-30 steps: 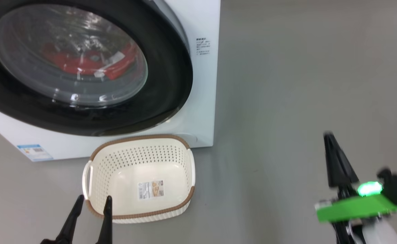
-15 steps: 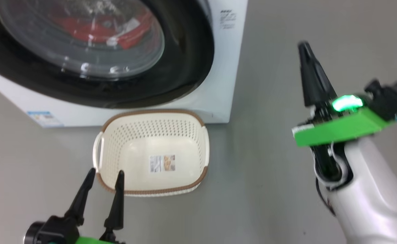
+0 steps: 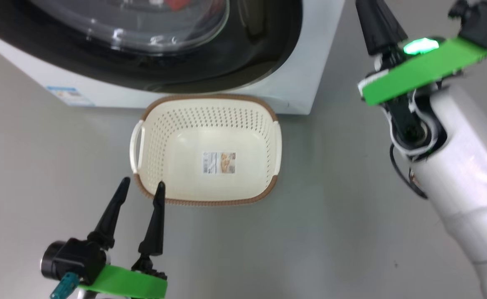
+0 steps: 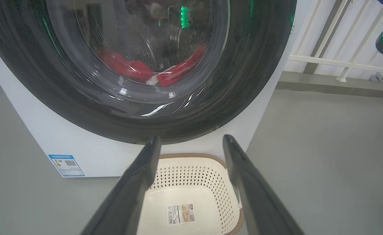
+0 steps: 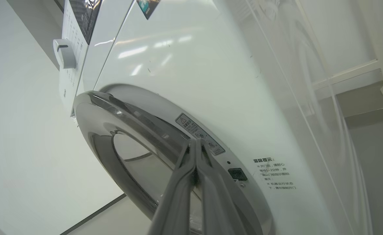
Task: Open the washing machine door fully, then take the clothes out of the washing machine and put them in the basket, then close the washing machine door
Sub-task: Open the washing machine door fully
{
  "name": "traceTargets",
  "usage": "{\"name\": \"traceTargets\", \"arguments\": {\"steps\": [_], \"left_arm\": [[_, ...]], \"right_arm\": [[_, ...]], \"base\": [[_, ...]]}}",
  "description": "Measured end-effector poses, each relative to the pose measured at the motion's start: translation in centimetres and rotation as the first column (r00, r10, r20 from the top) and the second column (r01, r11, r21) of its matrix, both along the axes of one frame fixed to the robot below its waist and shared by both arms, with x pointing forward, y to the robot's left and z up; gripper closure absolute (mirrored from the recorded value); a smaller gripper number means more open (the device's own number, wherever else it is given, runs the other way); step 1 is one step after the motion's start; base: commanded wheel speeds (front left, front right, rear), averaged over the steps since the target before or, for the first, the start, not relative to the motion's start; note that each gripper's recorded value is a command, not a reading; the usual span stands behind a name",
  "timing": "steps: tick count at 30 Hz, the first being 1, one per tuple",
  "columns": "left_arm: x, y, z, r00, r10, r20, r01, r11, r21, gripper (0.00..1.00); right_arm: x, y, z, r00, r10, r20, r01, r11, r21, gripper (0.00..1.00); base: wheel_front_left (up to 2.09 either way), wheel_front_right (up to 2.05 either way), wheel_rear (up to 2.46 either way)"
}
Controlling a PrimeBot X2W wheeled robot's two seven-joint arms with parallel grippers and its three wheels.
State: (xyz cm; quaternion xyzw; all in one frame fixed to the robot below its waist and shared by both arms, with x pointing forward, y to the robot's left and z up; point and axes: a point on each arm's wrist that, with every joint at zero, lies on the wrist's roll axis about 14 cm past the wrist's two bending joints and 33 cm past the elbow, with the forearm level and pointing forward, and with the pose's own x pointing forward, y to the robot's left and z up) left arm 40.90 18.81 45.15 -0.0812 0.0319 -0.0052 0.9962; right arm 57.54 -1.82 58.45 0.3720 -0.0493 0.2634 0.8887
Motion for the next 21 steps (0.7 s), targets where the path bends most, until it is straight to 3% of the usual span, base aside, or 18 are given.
{"name": "traceTargets", "arguments": {"steps": [10,21], "left_arm": [[0.8,0.7,-1.9,0.999,0.016,-0.051,-0.016,1.000,0.007,0.00],[1.5,1.0,-3.3,0.996,0.021,-0.083,-0.021,1.000,-0.001,0.00]], "right_arm": [[3.3,3.6,-2.8,0.960,0.200,-0.195,-0.188,0.979,0.076,1.00],[5.0,5.8,-4.8,0.864,0.374,-0.338,-0.315,0.924,0.218,1.00]], "base": [[0.00,0.00,0.00],[0.00,0.00,0.00]]}}
